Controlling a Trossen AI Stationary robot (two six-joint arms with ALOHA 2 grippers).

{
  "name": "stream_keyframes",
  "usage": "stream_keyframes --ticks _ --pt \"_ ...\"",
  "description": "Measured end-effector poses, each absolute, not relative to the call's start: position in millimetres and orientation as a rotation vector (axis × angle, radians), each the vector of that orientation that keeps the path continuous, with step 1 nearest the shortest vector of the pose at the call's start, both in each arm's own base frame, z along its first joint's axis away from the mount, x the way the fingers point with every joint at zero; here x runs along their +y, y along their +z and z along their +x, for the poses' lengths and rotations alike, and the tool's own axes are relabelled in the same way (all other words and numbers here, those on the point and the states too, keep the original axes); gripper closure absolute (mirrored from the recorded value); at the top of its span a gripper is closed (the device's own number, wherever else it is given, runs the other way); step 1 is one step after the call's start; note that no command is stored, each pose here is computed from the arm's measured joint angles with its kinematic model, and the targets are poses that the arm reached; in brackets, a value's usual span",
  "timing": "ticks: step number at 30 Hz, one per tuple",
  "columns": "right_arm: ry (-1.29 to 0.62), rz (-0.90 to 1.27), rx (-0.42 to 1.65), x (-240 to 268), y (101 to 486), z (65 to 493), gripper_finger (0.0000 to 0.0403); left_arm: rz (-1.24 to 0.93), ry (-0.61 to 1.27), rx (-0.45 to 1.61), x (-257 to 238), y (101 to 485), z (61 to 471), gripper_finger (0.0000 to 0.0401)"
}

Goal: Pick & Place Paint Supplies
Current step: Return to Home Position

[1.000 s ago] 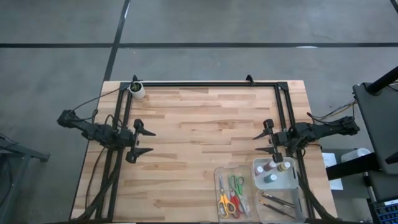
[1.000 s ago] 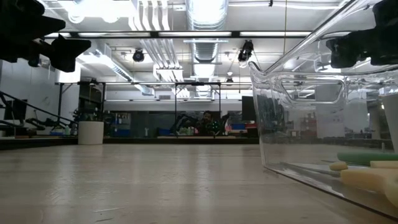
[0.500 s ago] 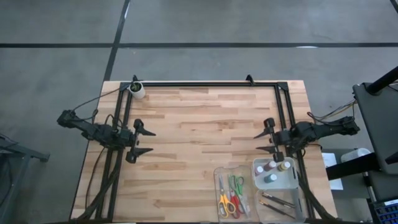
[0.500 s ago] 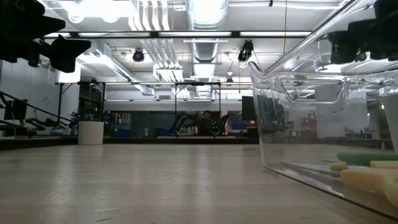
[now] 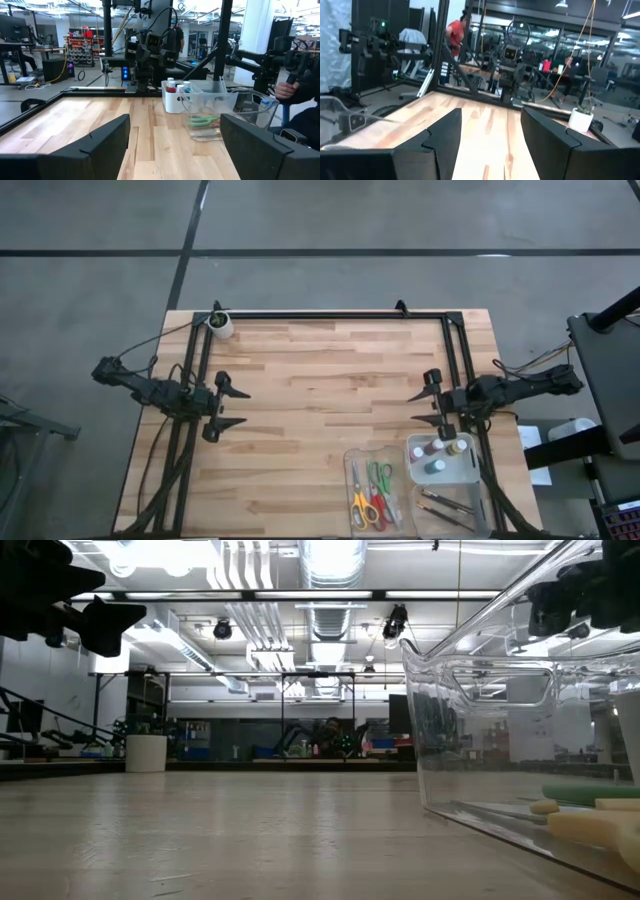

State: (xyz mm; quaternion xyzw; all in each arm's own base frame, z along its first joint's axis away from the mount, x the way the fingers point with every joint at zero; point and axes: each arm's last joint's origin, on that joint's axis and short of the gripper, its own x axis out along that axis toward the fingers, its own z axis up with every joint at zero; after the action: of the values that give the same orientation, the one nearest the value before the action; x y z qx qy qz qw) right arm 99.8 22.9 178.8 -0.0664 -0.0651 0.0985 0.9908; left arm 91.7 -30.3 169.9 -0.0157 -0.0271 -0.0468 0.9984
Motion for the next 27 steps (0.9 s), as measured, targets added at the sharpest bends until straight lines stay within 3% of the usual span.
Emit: stream_keyframes --ticks 9,18,27 --pt "0.199 -0.116 -0.127 24.2 179.4 105.3 0.0202 -0.031 -0.094 -0.054 -30.3 169.9 91.7 0.0087" --pt "0.206 0.052 -0.339 23.9 201.0 104.0 0.0202 -0.031 -0.094 -0.054 -30.3 169.9 91.7 0.0087" --pt "0.208 0.061 -0.318 24.1 199.2 104.7 0.0202 -0.029 -0.094 -0.054 -30.3 169.9 91.7 0.0087"
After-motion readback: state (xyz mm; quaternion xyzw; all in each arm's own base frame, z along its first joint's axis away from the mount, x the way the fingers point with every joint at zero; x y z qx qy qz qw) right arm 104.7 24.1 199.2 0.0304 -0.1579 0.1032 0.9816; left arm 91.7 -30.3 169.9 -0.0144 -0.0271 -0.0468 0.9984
